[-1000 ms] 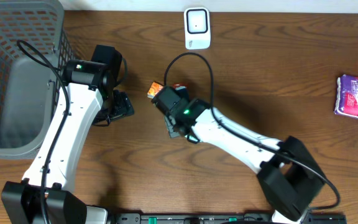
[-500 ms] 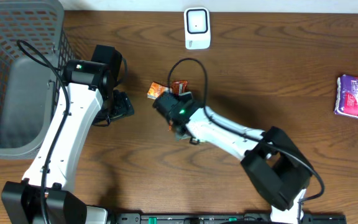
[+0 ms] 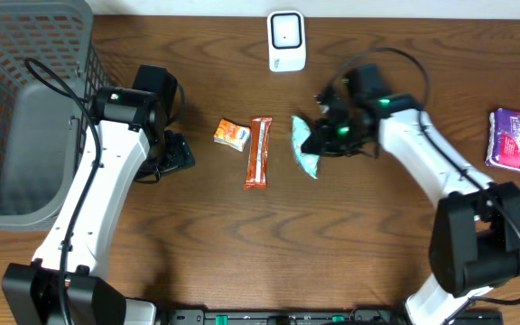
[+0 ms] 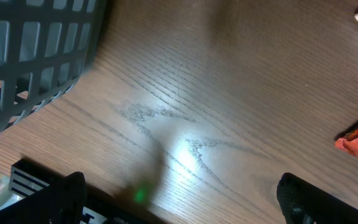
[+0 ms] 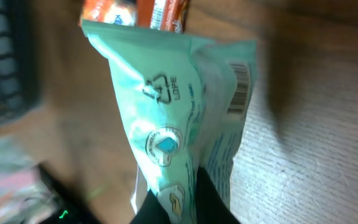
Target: Scan the item barcode
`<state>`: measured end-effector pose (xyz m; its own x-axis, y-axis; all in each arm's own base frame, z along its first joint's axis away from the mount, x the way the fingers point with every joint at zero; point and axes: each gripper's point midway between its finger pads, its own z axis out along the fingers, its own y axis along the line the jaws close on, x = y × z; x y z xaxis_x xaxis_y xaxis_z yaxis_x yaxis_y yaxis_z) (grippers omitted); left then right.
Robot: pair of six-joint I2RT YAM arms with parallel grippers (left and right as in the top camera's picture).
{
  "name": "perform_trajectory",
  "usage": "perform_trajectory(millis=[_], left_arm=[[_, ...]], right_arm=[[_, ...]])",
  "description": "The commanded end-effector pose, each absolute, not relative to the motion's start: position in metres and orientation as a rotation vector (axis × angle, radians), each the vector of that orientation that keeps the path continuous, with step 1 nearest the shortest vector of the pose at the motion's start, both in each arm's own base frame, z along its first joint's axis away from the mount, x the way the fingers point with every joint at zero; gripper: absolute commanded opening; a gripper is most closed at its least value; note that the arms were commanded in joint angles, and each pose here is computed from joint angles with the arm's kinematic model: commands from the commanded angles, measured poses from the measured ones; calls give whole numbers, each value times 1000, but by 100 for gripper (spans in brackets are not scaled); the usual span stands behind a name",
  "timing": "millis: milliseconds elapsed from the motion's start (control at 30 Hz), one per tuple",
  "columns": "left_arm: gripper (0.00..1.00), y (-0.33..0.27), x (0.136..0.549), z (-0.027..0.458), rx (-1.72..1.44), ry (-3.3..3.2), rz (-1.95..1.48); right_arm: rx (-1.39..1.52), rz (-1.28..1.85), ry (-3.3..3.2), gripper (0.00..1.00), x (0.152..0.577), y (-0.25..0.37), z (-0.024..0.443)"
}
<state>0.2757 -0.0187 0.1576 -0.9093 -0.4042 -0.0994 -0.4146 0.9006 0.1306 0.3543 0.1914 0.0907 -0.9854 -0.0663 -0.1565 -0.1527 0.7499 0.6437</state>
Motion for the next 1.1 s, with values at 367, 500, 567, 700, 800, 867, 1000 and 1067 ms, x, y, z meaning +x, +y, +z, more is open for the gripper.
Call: perform_trajectory(millis=[367, 500, 567, 700, 800, 867, 1000, 1067], left_arm=[[98, -16, 274, 158, -672, 2990, 235], [98, -16, 274, 158, -671, 2990, 235], [98, -16, 274, 158, -671, 2990, 235], [98, -16, 274, 158, -671, 2990, 235], [98, -16, 274, 158, -672, 2990, 235], [98, -16, 274, 158, -671, 2990, 235], [98, -16, 274, 158, -672, 2990, 235], [98, -16, 274, 158, -672, 2990, 235]], right_arm=[[398, 1120, 2861, 30, 332, 74, 17], [390, 1052, 2894, 32, 339, 60, 36], [351, 1008, 2922, 39, 341, 59, 48], [241, 1009, 2954, 57, 339, 76, 64], [166, 1007, 2972, 70, 336, 93, 63], [114, 1007, 2976, 82, 334, 103, 61], [159, 797, 3048, 99, 332, 102, 44], [253, 590, 3098, 99, 329, 89, 31]])
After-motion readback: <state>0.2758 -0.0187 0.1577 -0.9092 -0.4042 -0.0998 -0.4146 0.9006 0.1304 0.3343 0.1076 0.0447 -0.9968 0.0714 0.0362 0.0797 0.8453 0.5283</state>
